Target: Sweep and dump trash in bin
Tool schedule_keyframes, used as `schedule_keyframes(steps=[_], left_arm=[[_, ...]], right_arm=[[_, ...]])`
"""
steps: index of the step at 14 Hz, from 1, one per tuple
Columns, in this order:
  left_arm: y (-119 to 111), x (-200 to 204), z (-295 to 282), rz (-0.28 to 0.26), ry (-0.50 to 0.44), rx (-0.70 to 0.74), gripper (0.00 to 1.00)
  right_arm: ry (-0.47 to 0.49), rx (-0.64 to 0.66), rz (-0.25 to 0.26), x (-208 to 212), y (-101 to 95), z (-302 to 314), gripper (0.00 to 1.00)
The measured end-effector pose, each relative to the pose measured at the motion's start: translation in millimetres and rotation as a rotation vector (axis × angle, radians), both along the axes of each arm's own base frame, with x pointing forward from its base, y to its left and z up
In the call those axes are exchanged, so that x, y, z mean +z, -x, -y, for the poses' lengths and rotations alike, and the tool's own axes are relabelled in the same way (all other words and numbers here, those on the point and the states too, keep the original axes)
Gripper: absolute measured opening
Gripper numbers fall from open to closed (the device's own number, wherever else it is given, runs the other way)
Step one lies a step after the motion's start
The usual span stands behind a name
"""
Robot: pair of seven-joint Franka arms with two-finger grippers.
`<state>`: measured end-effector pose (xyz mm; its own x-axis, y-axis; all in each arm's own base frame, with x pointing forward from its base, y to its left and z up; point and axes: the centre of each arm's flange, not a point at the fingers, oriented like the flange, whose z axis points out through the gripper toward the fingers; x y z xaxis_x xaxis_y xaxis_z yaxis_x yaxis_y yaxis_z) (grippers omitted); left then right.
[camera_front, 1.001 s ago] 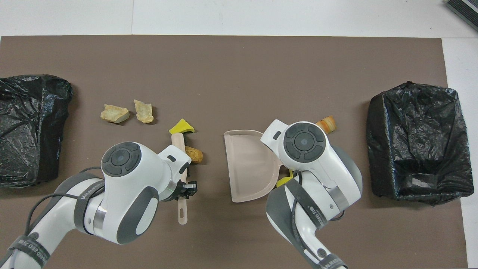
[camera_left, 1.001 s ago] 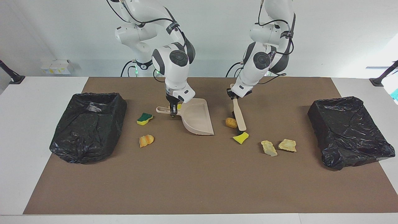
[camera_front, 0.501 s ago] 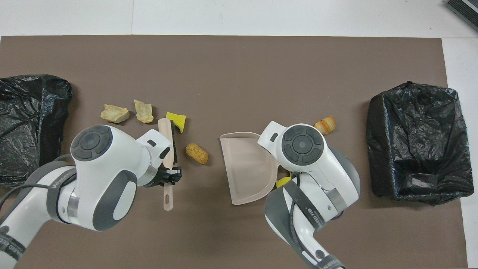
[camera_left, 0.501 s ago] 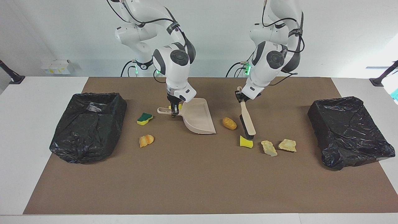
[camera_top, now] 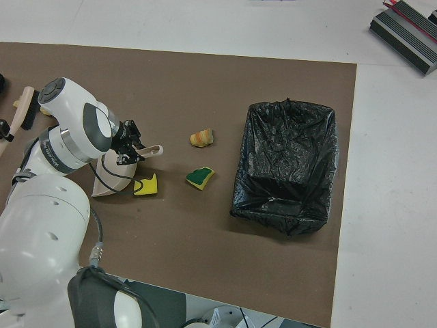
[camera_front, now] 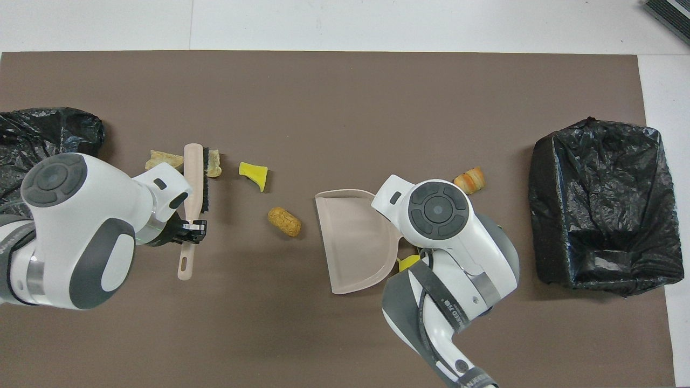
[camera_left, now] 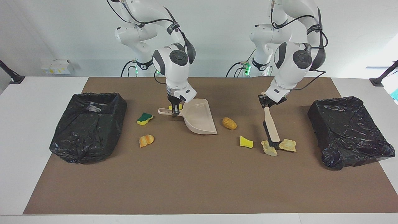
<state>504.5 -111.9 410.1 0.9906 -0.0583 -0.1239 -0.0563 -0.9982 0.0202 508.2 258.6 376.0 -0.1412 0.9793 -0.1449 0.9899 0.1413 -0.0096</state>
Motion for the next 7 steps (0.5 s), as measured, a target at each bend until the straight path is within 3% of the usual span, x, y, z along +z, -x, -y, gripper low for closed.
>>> schedule_keyframes(steps=[3,7], left_arm=[[-22,6,-45,0.023,-0.021,-0.020,0.26],[-50,2,-78,0.032,-0.084,-0.152,0.26]], right_arm=[[-0.005,-0.026,-0.016,-2,0.2,4,0.32],[-0.006,-0.088,-0.024,-3,2.7,3,0.32]])
